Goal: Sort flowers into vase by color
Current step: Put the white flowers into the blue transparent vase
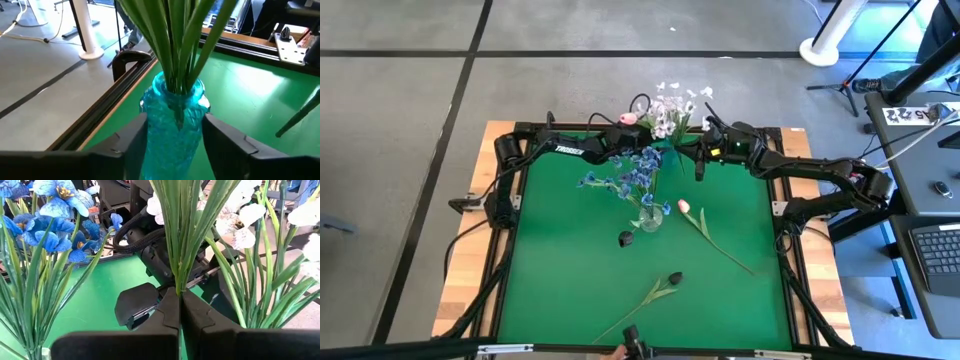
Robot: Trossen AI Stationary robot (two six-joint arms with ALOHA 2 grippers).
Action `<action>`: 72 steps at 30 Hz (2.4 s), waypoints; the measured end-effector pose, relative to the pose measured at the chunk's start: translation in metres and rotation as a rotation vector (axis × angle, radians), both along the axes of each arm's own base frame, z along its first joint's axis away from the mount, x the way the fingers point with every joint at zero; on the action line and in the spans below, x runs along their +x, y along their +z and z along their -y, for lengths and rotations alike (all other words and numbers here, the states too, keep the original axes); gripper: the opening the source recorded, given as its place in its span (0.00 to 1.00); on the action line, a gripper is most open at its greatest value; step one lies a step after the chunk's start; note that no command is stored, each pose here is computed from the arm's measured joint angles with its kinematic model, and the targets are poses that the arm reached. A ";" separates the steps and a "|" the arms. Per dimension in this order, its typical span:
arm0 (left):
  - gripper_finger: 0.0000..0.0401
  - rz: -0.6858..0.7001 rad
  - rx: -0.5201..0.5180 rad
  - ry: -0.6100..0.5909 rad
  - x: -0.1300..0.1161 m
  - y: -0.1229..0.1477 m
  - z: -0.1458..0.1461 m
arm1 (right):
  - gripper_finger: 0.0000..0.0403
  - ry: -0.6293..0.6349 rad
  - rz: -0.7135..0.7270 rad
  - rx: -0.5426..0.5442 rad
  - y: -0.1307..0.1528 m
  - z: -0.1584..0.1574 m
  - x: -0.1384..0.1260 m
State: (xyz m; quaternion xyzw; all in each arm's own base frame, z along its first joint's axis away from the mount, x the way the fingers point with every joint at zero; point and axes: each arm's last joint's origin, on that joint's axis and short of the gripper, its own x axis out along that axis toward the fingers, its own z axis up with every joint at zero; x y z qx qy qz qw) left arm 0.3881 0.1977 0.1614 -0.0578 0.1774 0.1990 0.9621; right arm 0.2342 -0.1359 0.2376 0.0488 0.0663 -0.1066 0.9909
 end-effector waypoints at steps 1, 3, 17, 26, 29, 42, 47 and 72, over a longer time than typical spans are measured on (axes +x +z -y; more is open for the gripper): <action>0.42 -0.007 -0.004 -0.001 0.000 -0.001 0.001 | 0.00 0.000 0.000 0.000 0.000 0.000 0.000; 0.37 -0.042 -0.021 -0.006 0.000 -0.004 0.003 | 0.00 0.000 0.000 0.000 0.000 0.000 0.000; 0.31 -0.143 -0.059 -0.009 -0.001 -0.012 0.015 | 0.00 -0.168 -0.066 -0.041 0.017 -0.008 -0.022; 0.36 -0.160 -0.002 0.006 -0.015 0.031 0.020 | 0.00 -0.445 -0.099 -0.074 0.021 -0.011 -0.047; 0.36 -0.169 0.003 0.011 -0.021 0.043 0.021 | 0.00 -0.464 -0.045 -0.080 0.017 -0.012 -0.055; 0.36 -0.220 -0.030 0.067 -0.040 0.032 0.022 | 0.00 -0.657 0.058 -0.119 0.016 -0.018 -0.075; 0.36 -0.133 -0.015 0.068 -0.038 0.038 0.017 | 0.00 -0.732 -0.020 -0.017 -0.006 0.003 -0.072; 0.50 -0.071 -0.088 0.034 -0.035 0.019 0.000 | 0.00 -0.445 -0.085 0.251 -0.084 0.085 0.009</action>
